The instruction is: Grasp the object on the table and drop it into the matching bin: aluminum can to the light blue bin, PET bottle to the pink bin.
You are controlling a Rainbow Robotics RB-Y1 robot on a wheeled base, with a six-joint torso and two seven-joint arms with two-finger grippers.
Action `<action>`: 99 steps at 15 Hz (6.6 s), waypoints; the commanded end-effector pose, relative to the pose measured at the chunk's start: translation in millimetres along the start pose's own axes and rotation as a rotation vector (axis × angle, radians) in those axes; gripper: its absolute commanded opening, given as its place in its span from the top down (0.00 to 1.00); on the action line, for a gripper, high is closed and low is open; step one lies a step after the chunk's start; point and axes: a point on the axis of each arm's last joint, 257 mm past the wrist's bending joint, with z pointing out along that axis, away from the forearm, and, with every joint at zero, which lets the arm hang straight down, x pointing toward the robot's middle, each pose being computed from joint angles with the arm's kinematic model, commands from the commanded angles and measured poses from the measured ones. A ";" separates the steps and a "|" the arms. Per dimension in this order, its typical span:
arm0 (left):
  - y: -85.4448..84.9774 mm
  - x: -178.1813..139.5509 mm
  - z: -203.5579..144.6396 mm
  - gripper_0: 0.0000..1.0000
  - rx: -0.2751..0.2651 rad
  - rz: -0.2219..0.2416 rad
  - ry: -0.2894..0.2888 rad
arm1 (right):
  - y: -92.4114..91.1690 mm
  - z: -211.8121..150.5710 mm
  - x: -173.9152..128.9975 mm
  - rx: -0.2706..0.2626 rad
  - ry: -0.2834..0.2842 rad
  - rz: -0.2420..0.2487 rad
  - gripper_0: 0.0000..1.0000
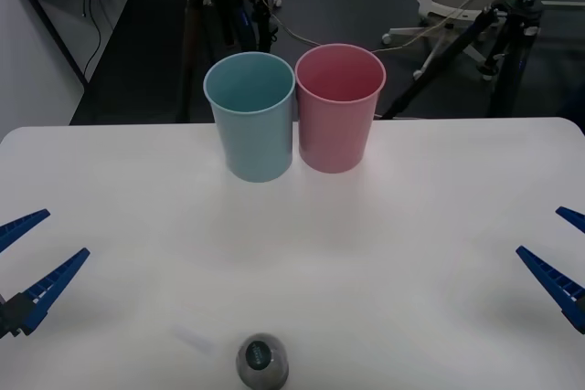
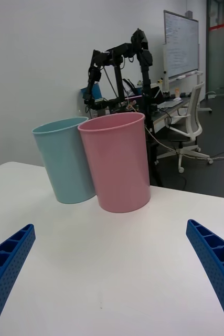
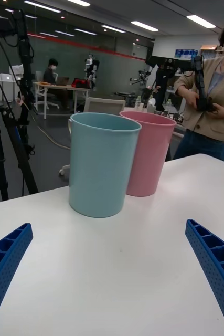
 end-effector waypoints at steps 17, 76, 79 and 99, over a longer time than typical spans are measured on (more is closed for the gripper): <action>0.0 0.0 0.0 0.00 0.000 0.000 0.000 | 72.7 19.0 24.0 -0.247 0.024 -0.256 0.00; 0.0 0.0 0.0 0.00 0.000 0.000 0.000 | 332.0 148.9 185.3 -0.503 0.079 -0.274 0.00; 0.0 0.0 0.0 0.00 0.000 0.000 0.000 | 334.6 157.6 184.0 -0.494 0.078 -0.281 0.00; 0.0 0.0 0.0 0.00 0.000 0.000 0.000 | 314.0 155.2 177.3 -0.483 0.063 -0.298 1.00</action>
